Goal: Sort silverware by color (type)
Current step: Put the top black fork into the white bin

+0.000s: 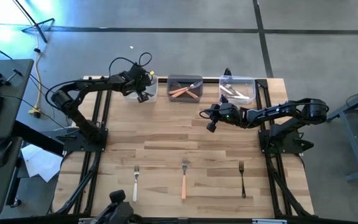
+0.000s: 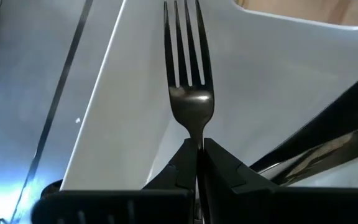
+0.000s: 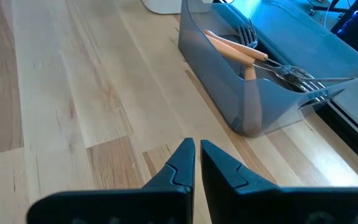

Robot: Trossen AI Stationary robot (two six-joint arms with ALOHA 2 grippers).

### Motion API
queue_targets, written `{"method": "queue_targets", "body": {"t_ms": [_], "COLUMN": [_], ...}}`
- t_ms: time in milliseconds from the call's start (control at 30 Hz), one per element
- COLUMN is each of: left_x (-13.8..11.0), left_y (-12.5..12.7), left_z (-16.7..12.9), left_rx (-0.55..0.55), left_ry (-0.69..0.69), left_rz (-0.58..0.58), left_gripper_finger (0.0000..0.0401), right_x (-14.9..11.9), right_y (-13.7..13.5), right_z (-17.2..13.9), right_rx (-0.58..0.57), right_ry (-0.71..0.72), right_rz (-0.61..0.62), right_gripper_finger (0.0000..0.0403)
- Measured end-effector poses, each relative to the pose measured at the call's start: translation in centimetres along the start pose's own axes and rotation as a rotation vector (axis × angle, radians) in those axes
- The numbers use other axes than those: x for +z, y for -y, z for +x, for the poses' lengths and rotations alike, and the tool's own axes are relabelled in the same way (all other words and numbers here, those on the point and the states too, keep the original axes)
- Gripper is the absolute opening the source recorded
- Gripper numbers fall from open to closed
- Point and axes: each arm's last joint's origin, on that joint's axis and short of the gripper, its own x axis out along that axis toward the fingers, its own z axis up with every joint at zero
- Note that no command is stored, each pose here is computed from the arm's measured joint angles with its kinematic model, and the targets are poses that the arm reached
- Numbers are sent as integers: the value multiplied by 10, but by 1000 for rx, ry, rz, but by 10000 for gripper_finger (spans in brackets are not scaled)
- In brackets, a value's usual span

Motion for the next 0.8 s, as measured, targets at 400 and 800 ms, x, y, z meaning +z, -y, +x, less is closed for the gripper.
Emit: {"method": "queue_targets", "body": {"t_ms": [400, 800], "left_x": [-5, -7], "left_y": [-6, -5], "left_z": [1, 2], "left_rx": [18, -13], "left_ry": [-31, -29], "left_rz": [12, 30], "left_gripper_finger": [1, 42], "right_x": [0, 0], "right_y": [0, 0], "right_z": [0, 0], "right_rx": [0, 0], "right_ry": [0, 0], "right_rz": [0, 0], "right_gripper_finger": [9, 9]}}
